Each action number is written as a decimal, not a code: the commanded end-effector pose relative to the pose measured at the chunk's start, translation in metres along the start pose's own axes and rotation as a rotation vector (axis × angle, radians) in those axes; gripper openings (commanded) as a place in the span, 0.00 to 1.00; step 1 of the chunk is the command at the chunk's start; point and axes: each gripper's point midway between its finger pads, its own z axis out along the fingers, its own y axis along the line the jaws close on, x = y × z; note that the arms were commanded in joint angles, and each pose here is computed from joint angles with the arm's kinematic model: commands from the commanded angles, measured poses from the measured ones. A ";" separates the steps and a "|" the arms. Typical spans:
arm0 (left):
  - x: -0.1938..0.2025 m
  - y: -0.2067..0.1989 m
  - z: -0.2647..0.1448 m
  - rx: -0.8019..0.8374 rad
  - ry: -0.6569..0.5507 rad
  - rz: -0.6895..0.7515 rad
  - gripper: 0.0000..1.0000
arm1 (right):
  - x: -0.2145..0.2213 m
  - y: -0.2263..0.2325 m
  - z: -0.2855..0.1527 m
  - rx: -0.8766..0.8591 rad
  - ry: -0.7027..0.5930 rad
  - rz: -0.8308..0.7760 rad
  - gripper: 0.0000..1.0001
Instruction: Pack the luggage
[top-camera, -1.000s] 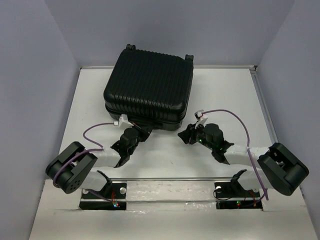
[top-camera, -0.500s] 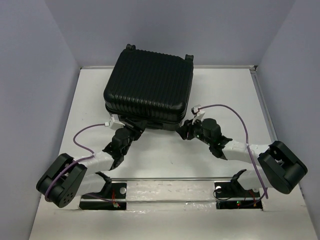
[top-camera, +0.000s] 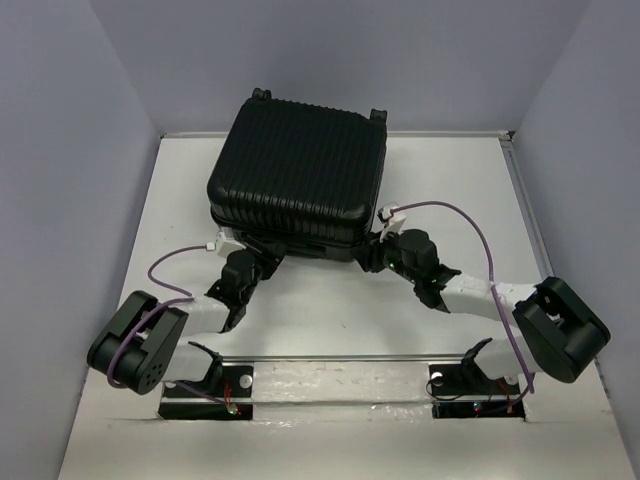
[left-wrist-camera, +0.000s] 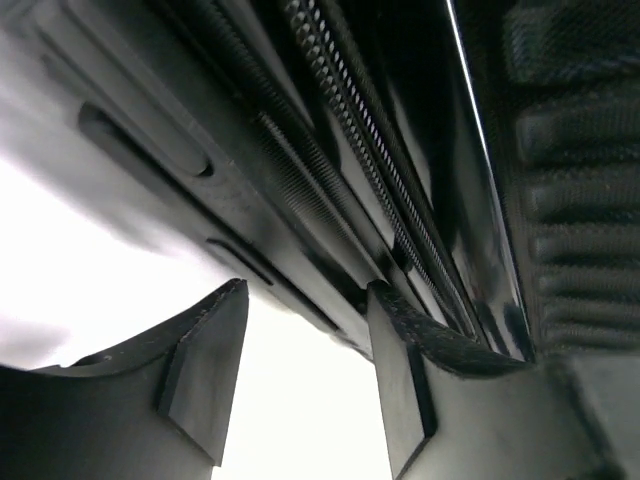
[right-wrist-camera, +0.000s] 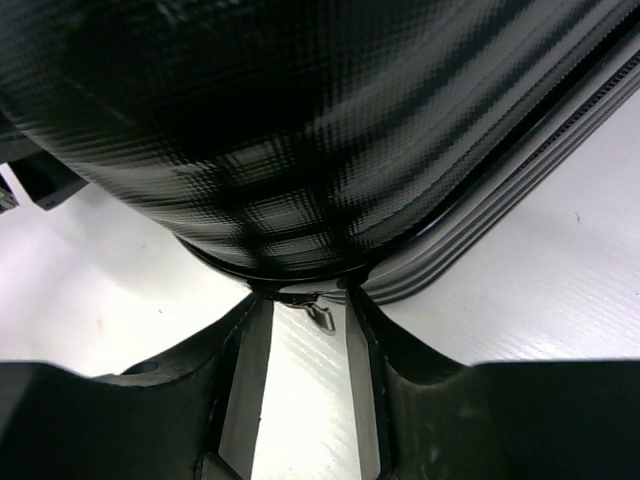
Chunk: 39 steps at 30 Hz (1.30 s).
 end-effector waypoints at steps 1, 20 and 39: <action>-0.013 -0.027 0.011 0.091 -0.041 0.008 0.59 | -0.030 0.007 0.010 -0.009 -0.081 -0.024 0.37; 0.019 -0.042 0.026 0.164 0.027 -0.026 0.06 | -0.004 0.087 0.002 -0.070 -0.065 -0.057 0.07; 0.045 -0.049 0.003 0.243 0.074 0.006 0.06 | -0.027 0.185 0.088 -0.059 0.037 -0.186 0.07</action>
